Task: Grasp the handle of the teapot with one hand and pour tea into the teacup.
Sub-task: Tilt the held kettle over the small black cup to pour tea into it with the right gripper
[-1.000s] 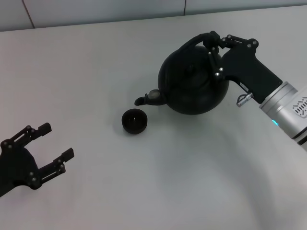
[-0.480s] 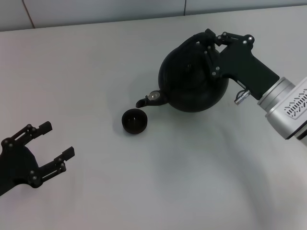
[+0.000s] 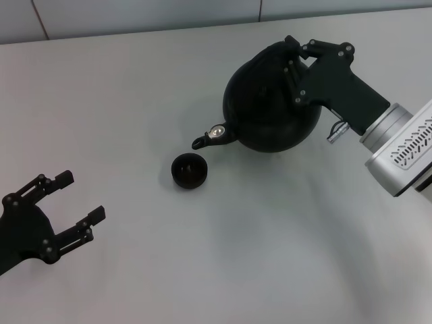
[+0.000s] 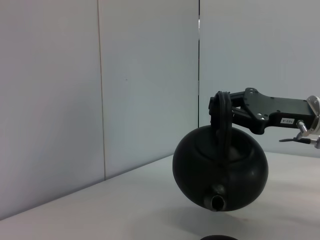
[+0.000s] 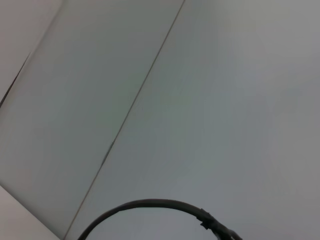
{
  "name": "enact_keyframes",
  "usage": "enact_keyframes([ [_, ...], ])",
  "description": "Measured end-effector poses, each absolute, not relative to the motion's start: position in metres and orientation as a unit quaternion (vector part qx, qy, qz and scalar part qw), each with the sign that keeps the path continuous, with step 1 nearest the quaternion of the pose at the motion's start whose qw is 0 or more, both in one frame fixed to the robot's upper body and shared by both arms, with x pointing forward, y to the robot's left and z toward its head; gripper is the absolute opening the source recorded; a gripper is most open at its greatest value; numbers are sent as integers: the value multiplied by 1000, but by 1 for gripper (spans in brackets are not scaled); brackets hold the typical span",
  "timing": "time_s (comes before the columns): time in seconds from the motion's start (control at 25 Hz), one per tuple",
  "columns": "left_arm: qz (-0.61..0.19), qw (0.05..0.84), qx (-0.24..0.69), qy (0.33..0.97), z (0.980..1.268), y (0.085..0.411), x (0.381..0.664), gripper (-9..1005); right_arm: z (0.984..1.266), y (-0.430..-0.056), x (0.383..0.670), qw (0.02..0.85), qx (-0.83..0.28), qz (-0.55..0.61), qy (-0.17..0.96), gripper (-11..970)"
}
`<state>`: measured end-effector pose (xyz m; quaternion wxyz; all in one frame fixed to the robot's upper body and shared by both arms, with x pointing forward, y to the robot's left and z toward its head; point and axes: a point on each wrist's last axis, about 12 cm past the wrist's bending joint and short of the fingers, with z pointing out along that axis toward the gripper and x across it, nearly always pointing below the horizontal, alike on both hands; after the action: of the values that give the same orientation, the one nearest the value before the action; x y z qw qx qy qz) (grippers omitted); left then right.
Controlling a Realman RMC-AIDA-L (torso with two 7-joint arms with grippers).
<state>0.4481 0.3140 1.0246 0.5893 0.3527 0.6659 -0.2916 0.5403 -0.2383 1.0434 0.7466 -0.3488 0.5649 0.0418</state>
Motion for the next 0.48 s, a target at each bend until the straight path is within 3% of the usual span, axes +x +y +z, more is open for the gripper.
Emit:
enact_keyframes([
  [0.48,-292,590,353,665,1025,314,449,799,1044,-237,541,746,-358,39,560,89],
])
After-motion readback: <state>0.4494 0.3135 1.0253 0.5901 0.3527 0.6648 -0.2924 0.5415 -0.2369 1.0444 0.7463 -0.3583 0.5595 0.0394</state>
